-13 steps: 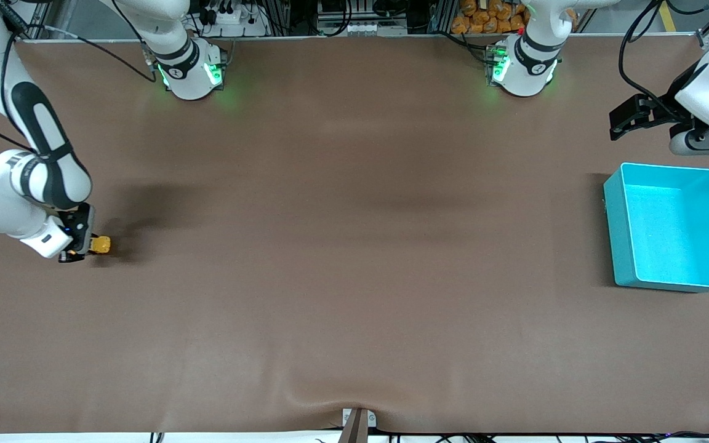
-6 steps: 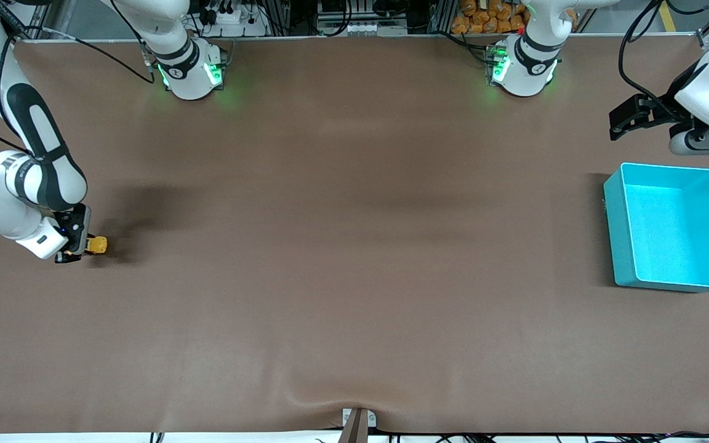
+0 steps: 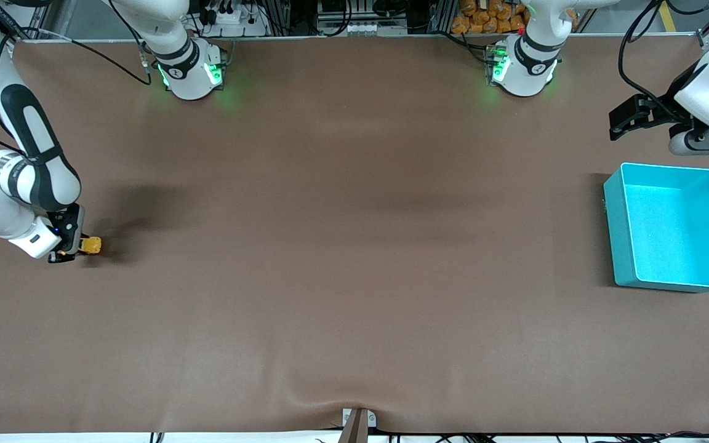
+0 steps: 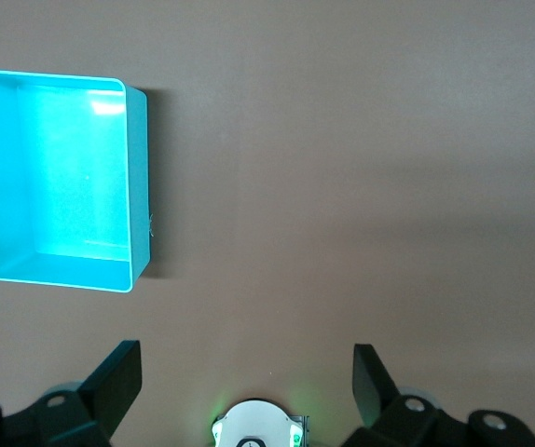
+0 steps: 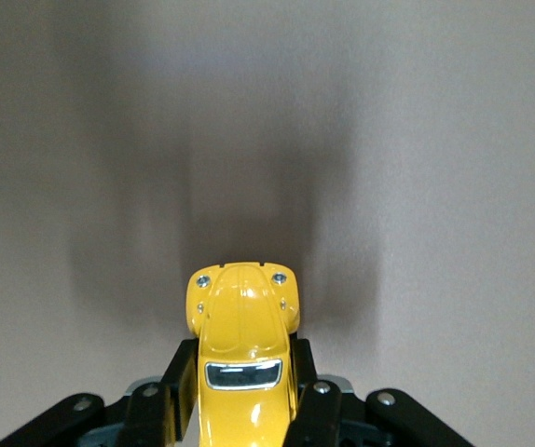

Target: Wind and store yellow beetle car

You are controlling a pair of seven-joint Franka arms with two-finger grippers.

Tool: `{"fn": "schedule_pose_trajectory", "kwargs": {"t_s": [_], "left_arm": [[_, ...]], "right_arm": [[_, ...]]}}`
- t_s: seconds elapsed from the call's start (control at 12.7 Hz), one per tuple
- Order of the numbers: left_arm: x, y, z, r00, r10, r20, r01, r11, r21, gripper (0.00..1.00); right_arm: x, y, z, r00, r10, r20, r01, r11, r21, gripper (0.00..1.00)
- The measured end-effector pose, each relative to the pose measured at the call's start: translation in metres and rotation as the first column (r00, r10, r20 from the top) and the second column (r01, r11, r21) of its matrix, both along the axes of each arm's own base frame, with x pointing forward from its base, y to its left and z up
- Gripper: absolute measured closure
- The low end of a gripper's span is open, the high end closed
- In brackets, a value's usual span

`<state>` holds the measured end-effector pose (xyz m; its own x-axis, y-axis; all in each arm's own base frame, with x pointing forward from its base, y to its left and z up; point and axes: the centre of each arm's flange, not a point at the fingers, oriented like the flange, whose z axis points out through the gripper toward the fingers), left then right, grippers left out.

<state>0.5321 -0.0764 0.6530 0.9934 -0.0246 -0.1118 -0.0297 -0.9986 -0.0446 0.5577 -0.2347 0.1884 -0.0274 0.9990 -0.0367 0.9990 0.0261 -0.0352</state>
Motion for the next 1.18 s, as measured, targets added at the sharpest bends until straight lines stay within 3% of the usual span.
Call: {"fn": "schedule_pose_trajectory", "kwargs": {"t_s": [1.18], "left_arm": [[0.000, 0.000, -0.001, 1.000, 0.000, -0.002, 0.000, 1.000, 0.000, 0.00]], "right_arm": [[-0.007, -0.044, 0.000, 0.999, -0.037, 0.031, 0.037, 0.999, -0.011, 0.55]]}}
